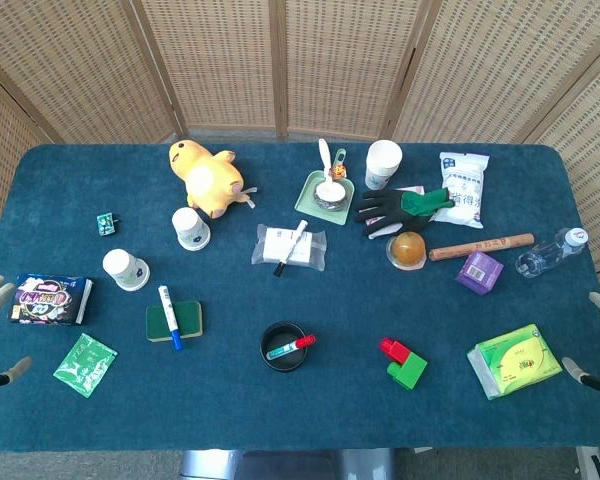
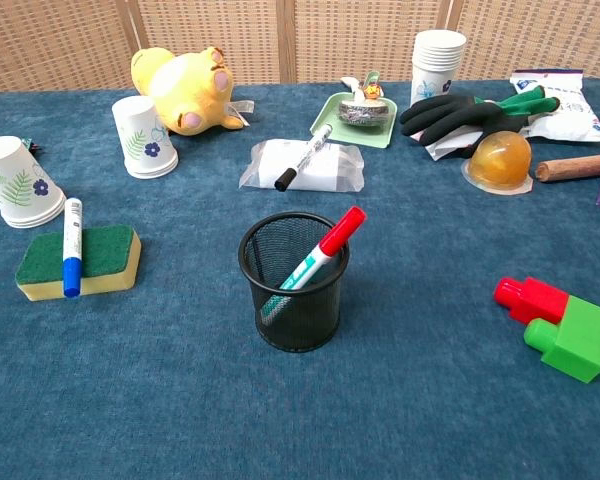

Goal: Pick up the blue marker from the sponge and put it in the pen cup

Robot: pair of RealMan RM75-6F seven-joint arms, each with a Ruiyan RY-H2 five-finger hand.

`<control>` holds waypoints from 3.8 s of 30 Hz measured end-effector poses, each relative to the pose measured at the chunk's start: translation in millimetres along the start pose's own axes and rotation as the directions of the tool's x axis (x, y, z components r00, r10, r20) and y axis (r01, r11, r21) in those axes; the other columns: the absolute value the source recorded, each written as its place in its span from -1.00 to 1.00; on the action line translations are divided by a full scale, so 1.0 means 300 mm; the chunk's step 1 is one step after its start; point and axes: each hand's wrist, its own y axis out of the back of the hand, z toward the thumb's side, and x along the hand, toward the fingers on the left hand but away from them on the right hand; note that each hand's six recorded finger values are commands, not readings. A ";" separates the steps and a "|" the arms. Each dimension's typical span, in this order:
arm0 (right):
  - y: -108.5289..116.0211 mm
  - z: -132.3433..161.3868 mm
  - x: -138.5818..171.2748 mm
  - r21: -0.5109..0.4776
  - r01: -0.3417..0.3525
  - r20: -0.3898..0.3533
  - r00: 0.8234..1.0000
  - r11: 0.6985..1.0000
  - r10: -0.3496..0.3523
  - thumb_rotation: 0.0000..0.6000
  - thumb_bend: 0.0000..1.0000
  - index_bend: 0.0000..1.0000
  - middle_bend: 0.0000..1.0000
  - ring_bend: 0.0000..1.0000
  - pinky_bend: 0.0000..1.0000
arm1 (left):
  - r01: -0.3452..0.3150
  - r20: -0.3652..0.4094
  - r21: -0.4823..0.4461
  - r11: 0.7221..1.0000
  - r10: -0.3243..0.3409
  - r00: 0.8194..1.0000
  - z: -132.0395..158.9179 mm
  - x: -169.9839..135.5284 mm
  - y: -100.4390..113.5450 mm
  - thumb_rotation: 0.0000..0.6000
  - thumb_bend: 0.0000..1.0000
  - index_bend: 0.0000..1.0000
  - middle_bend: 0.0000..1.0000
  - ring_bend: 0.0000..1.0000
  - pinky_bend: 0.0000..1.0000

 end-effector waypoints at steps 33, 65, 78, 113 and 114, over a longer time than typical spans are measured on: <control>0.021 -0.009 -0.001 -0.056 -0.003 0.004 1.000 0.998 0.004 1.00 -1.00 -0.69 -1.00 -1.00 -1.00 | -0.034 0.527 0.387 0.921 -0.192 0.828 0.318 0.352 -0.230 1.00 -0.48 -0.36 -1.00 -1.00 -0.88; 0.048 -0.037 0.002 -0.123 -0.005 0.018 1.000 0.992 0.007 1.00 -1.00 -0.66 -1.00 -1.00 -1.00 | -0.120 0.600 0.560 0.820 -0.301 0.741 0.534 0.383 -0.409 1.00 -0.35 -0.37 -1.00 -1.00 -0.83; 0.058 -0.047 0.003 -0.139 -0.003 0.021 1.000 0.990 0.006 1.00 -1.00 -0.65 -1.00 -1.00 -1.00 | -0.148 0.617 0.588 0.795 -0.322 0.718 0.594 0.374 -0.442 1.00 -0.34 -0.20 -1.00 -1.00 -0.82; 0.057 -0.042 0.007 -0.152 -0.013 0.010 1.000 0.988 0.014 1.00 -1.00 -0.62 -1.00 -1.00 -1.00 | 0.002 0.630 0.109 0.994 -0.071 0.773 0.661 0.369 -0.229 1.00 -0.33 0.19 -1.00 -1.00 -0.68; 0.057 -0.042 0.007 -0.152 -0.013 0.010 1.000 0.988 0.014 1.00 -1.00 -0.62 -1.00 -1.00 -1.00 | 0.027 0.629 0.047 0.999 -0.051 0.776 0.671 0.367 -0.208 1.00 -0.33 0.19 -1.00 -1.00 -0.68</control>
